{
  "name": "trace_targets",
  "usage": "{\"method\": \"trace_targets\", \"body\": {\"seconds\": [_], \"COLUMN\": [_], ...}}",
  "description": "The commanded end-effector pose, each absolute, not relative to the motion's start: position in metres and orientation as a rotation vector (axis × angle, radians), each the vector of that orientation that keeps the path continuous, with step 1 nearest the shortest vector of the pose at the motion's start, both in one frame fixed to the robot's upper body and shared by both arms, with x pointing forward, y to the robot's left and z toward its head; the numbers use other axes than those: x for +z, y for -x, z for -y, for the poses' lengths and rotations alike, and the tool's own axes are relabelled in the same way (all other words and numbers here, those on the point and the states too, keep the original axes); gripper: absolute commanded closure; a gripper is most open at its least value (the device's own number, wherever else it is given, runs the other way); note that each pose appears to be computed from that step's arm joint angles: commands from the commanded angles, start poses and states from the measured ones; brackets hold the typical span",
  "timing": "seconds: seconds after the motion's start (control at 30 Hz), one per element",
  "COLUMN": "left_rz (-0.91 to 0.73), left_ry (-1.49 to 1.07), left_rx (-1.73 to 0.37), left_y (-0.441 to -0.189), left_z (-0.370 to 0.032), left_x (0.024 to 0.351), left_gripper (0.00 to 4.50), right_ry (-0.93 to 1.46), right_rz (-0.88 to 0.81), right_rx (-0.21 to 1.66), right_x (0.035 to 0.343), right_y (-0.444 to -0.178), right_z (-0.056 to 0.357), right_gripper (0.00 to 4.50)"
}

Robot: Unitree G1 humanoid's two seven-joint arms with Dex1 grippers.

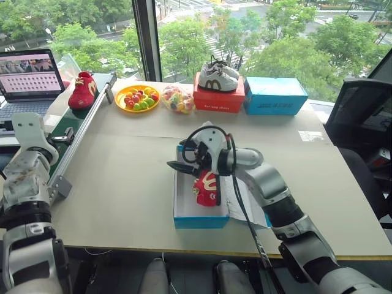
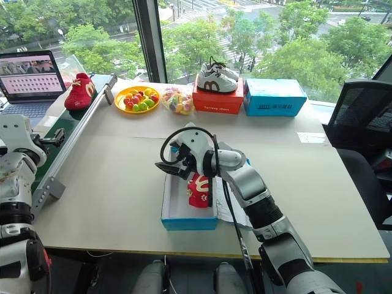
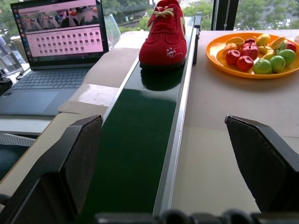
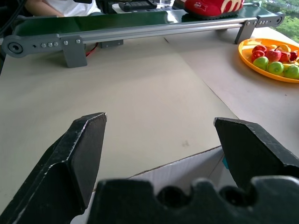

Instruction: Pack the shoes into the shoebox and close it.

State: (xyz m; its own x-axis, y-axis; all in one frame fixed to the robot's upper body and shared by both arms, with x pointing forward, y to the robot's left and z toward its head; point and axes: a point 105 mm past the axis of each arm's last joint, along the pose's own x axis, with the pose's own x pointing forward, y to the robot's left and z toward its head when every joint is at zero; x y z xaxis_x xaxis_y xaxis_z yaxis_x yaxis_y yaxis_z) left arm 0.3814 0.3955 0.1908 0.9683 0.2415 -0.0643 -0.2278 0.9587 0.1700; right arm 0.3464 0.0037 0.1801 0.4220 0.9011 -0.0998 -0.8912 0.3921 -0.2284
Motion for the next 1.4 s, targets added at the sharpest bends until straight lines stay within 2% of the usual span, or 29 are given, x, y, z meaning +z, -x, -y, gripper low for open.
{"method": "trace_targets", "body": {"seconds": [0.03,0.3,0.87,1.07,1.17,1.27,1.4], "left_rz": [-0.077,-0.071,-0.041,-0.135,-0.283,-0.345,-0.339], "left_ry": [-0.209,-0.151,-0.078,-0.01,0.022,0.058,0.09], "left_rx": [0.236,0.318,0.275,0.234,0.214,0.222,0.202], "left_y": [-0.383,-0.374,-0.369,-0.368,-0.359,-0.352,-0.354], "left_z": [-0.407,-0.434,-0.436,-0.431,-0.43,-0.431,-0.427], "left_x": [0.207,0.211,0.203,0.178,0.144,0.128,0.127], "left_gripper": [0.0,0.0,0.0,0.0,0.0,0.74,2.18], "right_ry": [0.238,0.235,0.223,0.228,0.247,0.257,0.271], "right_rz": [0.106,0.075,0.064,0.064,0.051,0.045,0.038], "right_rx": [1.123,1.089,1.026,1.032,1.025,1.018,1.007], "right_x": [0.2,0.195,0.204,0.206,0.203,0.202,0.2], "right_y": [-0.341,-0.337,-0.34,-0.338,-0.339,-0.339,-0.34], "right_z": [0.003,0.015,0.026,0.025,0.027,0.028,0.03], "right_gripper": [0.12,0.12,0.12,0.12,0.12,0.0,0.0]}}
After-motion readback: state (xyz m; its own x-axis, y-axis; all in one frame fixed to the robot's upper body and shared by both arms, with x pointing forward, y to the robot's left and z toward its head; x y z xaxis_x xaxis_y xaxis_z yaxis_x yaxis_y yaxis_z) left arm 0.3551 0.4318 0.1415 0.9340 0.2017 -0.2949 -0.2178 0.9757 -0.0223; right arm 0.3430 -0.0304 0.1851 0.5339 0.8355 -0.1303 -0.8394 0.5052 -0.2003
